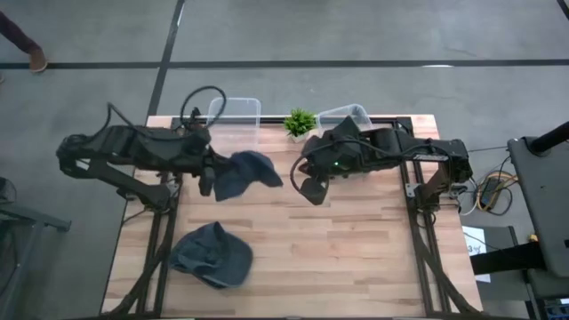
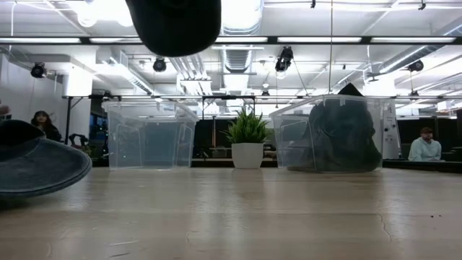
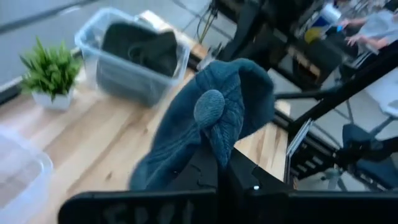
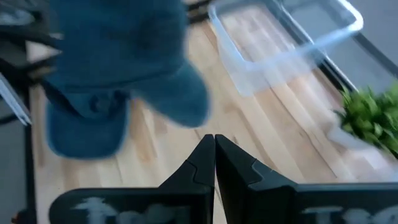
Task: Pick & Place hat
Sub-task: Put the right blue cap into the left transparent bin
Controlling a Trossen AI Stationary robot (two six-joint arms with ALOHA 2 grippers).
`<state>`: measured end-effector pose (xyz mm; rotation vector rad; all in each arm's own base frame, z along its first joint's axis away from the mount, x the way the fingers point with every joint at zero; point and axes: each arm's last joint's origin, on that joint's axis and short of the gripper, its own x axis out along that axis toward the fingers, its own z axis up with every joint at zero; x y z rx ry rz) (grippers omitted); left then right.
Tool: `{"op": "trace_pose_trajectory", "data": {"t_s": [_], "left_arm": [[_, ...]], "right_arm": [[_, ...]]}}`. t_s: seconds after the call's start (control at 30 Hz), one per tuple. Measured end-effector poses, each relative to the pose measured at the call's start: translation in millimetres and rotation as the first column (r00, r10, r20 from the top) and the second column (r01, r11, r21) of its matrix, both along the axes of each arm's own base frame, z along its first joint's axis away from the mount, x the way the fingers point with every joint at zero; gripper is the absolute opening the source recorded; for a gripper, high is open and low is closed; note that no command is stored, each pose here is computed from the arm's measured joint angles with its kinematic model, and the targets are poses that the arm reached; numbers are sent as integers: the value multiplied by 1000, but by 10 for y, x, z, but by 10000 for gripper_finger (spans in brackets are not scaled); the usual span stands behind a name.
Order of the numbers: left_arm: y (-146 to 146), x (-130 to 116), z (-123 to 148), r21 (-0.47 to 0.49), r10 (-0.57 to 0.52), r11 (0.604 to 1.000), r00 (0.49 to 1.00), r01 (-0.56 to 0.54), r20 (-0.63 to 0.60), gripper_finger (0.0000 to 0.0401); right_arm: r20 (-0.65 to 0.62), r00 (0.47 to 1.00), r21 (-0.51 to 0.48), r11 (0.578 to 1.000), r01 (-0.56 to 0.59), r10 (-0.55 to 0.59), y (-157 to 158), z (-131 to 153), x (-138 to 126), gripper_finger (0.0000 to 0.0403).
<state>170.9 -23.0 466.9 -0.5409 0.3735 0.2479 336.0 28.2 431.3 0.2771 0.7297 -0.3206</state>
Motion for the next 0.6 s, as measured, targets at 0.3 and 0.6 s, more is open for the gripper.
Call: {"op": "trace_pose_trajectory", "data": {"t_s": [0.3,0.6], "left_arm": [[26,-112,219,7,10,1000,997,-11,79,0],[48,-228,407,-5,11,1000,988,-10,151,0]], "right_arm": [[169,981,-32,996,-87,91,173,134,96,9],[173,981,-23,996,-81,83,181,20,165,90]]}}
